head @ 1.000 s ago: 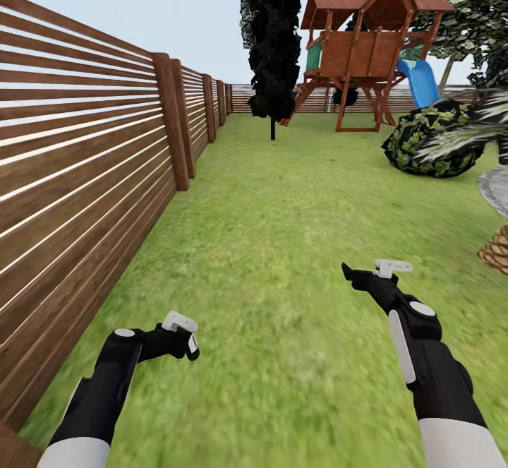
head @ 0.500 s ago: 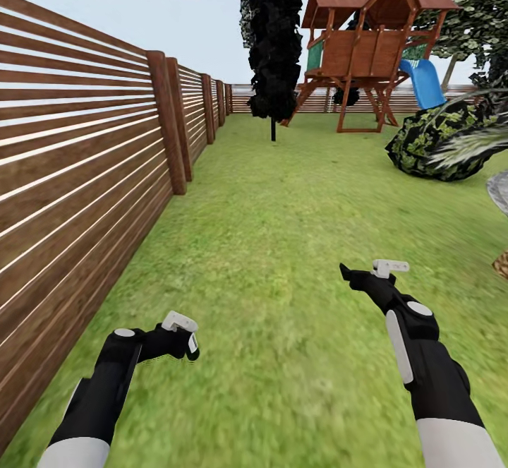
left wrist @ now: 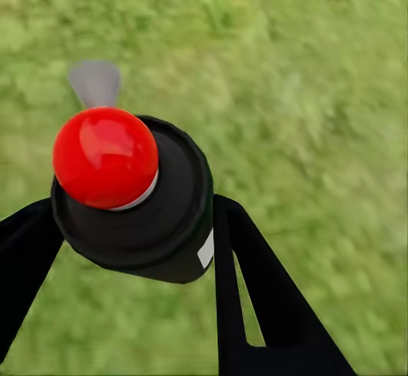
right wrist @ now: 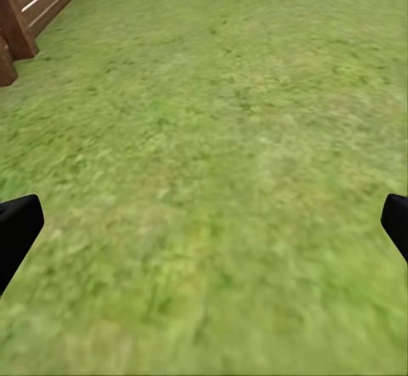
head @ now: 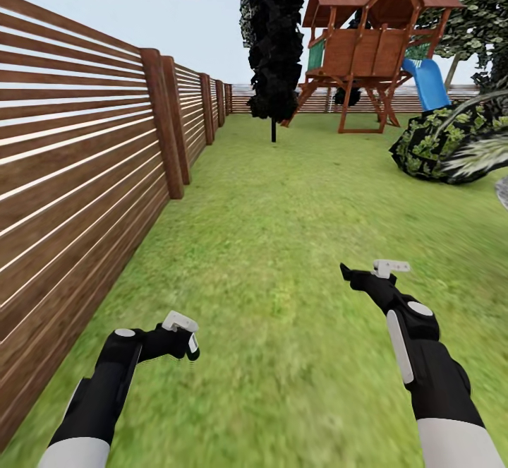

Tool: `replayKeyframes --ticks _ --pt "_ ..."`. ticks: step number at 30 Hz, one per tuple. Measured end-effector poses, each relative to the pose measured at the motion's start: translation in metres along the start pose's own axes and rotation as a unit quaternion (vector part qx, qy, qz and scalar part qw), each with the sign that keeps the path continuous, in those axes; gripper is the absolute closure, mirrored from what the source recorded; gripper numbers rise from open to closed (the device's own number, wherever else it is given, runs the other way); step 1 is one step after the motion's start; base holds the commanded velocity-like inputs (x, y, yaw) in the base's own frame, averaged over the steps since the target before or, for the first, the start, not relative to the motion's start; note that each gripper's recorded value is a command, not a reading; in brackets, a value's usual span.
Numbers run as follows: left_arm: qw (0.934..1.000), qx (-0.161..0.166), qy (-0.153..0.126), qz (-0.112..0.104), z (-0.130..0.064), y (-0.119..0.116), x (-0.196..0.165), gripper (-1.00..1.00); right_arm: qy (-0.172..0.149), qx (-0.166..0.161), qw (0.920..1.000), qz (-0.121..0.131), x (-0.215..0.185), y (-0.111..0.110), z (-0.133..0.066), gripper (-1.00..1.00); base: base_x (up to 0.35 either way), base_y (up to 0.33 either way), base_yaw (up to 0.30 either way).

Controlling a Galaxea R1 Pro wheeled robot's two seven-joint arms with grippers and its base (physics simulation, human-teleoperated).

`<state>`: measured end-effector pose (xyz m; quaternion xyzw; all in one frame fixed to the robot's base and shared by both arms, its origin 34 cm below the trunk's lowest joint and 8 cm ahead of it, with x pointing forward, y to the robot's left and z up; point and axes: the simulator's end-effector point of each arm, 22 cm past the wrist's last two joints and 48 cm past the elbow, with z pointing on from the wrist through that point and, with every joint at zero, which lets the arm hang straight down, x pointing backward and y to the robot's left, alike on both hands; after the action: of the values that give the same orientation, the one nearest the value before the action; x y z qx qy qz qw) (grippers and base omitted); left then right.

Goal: Pick up the pesticide atomizer in the garden and spray insectifuge to fully cover both potted plants in the garden.

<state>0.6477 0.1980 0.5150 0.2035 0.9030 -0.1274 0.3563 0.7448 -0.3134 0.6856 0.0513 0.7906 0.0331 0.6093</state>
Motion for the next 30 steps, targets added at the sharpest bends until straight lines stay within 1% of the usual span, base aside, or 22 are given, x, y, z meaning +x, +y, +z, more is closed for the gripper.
replayKeyframes --ticks 15,18,30 --pt "1.0000 0.000 0.000 0.000 0.0000 0.0000 0.0000 1.00 -0.001 0.000 1.0000 0.000 -0.0007 -0.0002 -0.0002 -1.00 0.347 0.000 -0.007" --pt "1.0000 0.000 0.000 0.000 0.0001 -0.0001 0.0000 1.00 -0.001 0.000 1.0000 0.000 -0.0007 -0.0008 -0.0002 -1.00 0.347 0.000 -0.158" --pt "1.0000 0.000 0.000 0.000 0.0001 -0.0001 0.0000 1.00 -0.001 -0.001 1.0000 -0.001 -0.0006 0.0012 -0.0001 -1.00 0.347 0.000 -0.238"
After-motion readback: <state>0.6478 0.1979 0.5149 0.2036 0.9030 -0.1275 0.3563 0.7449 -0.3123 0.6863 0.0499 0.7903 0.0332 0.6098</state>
